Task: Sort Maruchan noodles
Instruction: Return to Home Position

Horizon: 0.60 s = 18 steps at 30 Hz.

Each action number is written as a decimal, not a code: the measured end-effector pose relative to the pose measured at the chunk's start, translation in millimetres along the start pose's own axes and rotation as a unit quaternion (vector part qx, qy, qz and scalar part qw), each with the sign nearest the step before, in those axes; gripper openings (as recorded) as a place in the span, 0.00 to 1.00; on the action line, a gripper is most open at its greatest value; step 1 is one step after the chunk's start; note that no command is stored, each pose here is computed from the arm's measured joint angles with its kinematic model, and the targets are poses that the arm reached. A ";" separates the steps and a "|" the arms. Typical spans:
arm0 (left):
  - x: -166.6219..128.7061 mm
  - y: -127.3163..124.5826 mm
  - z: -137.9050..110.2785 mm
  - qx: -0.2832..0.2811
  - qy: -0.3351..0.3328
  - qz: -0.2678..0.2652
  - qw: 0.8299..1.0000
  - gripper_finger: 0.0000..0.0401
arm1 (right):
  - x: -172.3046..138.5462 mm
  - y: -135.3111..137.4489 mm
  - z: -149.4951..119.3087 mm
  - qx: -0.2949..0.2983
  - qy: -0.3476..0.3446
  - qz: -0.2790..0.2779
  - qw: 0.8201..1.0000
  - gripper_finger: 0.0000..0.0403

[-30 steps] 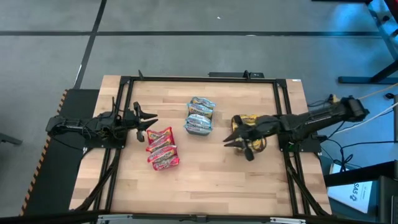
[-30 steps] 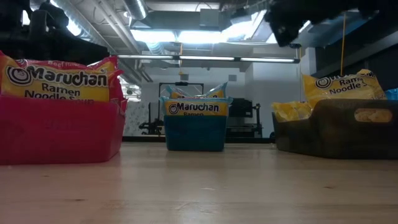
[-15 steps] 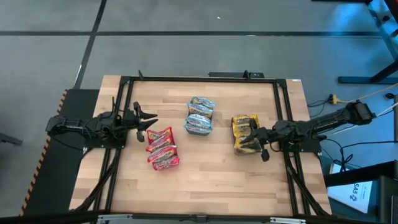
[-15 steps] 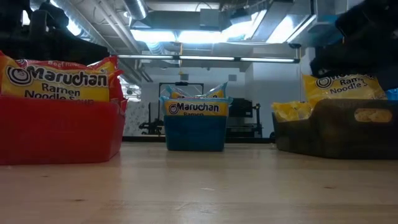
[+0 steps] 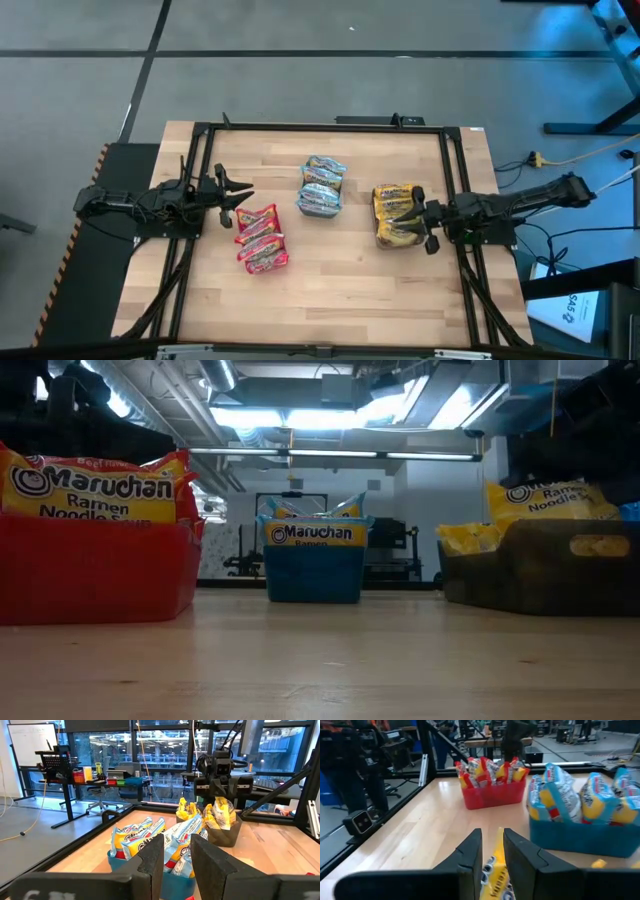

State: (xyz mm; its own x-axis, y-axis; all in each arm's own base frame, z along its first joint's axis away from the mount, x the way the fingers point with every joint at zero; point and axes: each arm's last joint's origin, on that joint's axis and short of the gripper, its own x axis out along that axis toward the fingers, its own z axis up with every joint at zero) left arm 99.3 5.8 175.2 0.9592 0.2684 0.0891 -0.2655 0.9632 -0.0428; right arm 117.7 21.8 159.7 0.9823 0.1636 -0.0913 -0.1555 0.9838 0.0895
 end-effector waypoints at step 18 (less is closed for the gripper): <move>0.0 0.0 0.0 0.000 0.000 0.000 1.000 0.22 | -23.6 -12.2 8.2 0.013 -0.065 -0.036 0.997 0.19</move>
State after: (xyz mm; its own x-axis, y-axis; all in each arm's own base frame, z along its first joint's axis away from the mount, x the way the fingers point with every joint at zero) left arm 99.3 5.9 175.2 0.9591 0.2688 0.0890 -0.2659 0.9631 -0.0427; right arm 97.3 5.3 168.9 0.9963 0.0797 0.0307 -0.0827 0.9901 0.1131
